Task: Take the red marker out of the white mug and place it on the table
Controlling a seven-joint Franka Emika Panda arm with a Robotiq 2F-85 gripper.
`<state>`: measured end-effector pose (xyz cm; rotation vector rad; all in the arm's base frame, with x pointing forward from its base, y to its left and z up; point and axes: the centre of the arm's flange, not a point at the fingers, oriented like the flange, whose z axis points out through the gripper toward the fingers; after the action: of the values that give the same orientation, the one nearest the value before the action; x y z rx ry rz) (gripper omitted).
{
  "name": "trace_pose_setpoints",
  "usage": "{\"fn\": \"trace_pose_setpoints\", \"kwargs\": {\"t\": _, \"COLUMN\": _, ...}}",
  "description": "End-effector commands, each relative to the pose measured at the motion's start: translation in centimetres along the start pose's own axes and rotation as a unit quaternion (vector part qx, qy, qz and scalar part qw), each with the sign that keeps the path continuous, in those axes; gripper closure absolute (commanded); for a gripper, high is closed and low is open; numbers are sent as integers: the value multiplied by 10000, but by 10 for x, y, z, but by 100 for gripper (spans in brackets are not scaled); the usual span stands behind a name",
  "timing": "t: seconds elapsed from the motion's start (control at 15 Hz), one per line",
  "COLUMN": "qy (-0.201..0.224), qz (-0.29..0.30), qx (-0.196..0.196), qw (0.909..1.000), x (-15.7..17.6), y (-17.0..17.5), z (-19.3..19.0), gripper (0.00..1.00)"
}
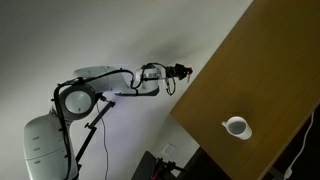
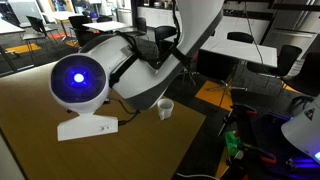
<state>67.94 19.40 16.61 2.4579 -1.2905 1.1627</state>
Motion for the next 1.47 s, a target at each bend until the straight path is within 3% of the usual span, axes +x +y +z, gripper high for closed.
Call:
{"fn": "trace_pose_setpoints", "kwargs": {"t": 0.0, "qy": -492, "qz": -618, "qx": 390, "qw": 9961, "x": 0, "y": -28, "z": 14, "gripper": 94}}
{"fn": "trace_pose_setpoints", "kwargs": {"t": 0.33, "qy": -763, "qz": -1557, "qx": 485, "qw": 9837, "x": 0, "y": -34, "z": 29, "gripper": 94}}
{"fn": "trace_pose_setpoints", "kwargs": {"t": 0.6, "qy": -1067, "qz": -2164, "qx": 627, "qw": 9684, "x": -4, "y": -38, "z": 40, "gripper": 94}}
{"fn": "trace_pose_setpoints", "kwargs": {"t": 1.2, "qy": -1968, "qz": -2853, "qx": 446, "qw": 9369, "x": -51, "y": -27, "z": 82, "gripper": 94}}
{"fn": "trace_pose_setpoints", "kwargs": {"t": 1.4, "qy": -2179, "qz": -2921, "qx": 298, "qw": 9308, "x": -75, "y": -19, "z": 102, "gripper": 94}}
